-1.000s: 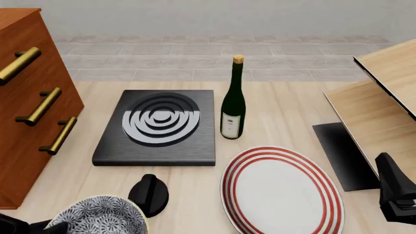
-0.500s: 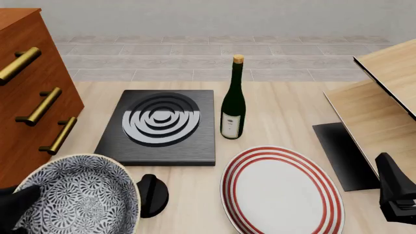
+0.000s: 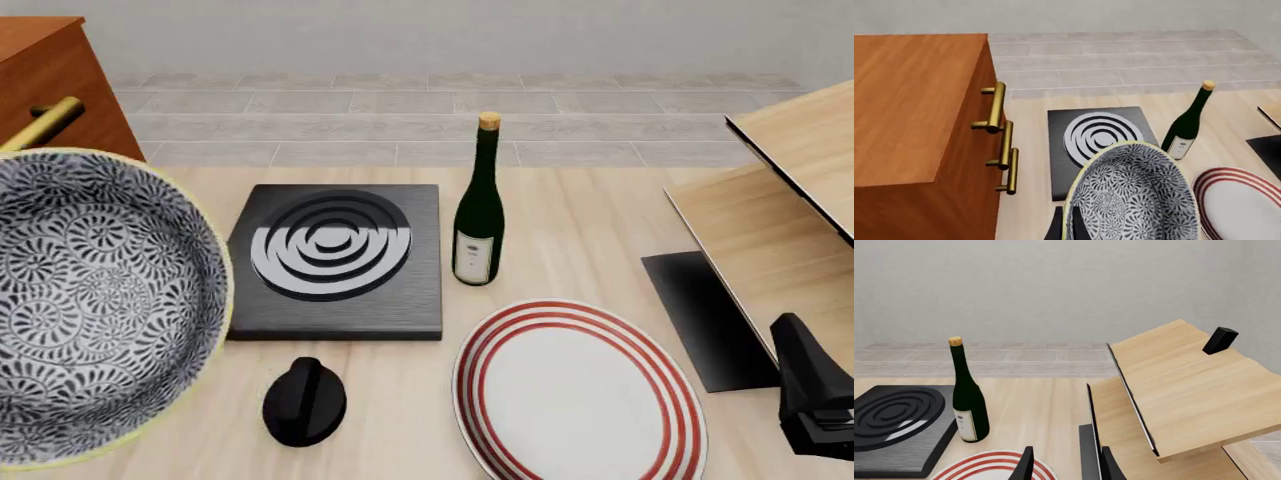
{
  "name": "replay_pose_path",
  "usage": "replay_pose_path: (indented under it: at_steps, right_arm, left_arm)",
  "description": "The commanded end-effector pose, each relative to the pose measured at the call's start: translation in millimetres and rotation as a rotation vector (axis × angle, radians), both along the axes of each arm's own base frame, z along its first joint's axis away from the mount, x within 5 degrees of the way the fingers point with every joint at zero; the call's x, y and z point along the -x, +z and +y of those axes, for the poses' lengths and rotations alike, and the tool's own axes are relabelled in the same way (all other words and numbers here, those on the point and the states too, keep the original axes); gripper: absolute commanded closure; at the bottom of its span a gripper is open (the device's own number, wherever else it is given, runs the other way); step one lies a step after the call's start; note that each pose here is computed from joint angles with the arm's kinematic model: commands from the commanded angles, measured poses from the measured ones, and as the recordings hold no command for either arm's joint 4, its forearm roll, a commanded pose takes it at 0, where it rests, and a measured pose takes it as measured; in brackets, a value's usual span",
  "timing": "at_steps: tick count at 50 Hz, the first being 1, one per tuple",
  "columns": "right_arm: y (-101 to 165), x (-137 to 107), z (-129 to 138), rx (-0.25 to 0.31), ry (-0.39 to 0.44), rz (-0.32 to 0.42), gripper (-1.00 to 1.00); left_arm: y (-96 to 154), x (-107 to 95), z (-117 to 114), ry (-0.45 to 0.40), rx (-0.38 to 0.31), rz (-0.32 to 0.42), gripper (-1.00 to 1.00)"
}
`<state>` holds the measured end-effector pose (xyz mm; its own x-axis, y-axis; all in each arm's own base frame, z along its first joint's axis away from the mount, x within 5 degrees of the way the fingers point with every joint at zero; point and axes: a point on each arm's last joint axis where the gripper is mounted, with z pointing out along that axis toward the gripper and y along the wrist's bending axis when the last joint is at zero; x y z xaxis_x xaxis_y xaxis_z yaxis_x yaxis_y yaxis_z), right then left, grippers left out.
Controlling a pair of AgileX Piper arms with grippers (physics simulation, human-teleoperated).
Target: Put the bowl on the top of the cabinet.
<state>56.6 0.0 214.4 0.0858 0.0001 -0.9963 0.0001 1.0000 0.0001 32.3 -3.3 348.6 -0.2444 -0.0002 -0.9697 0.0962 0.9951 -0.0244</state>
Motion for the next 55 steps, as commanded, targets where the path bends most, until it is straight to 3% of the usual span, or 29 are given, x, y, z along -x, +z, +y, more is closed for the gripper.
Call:
replay_pose_path:
  at_steps: [1, 14, 28, 38, 44, 55]
  right_arm:
    - [0.0, 0.0, 0.0, 0.0, 0.0, 0.0, -1.0]
    - [0.0, 0.0, 0.0, 0.0, 0.0, 0.0, -1.0]
    - [0.0, 0.0, 0.0, 0.0, 0.0, 0.0, -1.0]
    - [0.0, 0.0, 0.0, 0.0, 0.0, 0.0, -1.0]
    - [0.0, 0.0, 0.0, 0.0, 0.0, 0.0, -1.0]
    - [0.0, 0.0, 0.0, 0.0, 0.0, 0.0, -1.0]
  left_arm:
    - [42.1, 10.6, 2.1, 0.054, 0.032, -0.136, 1.0]
    - [66.1, 4.3, 6.2, 0.224, 0.125, -0.205, 1.0]
    - [83.6, 4.1, 8.6, 0.312, 0.239, -0.286, 1.0]
    - [96.7, 1.2, 11.0, 0.365, 0.261, -0.336, 1.0]
    - [106.8, -4.1, 14.9, 0.426, 0.274, -0.383, 1.0]
    - [104.7, -35.5, 34.6, 0.557, 0.33, -0.378, 1.0]
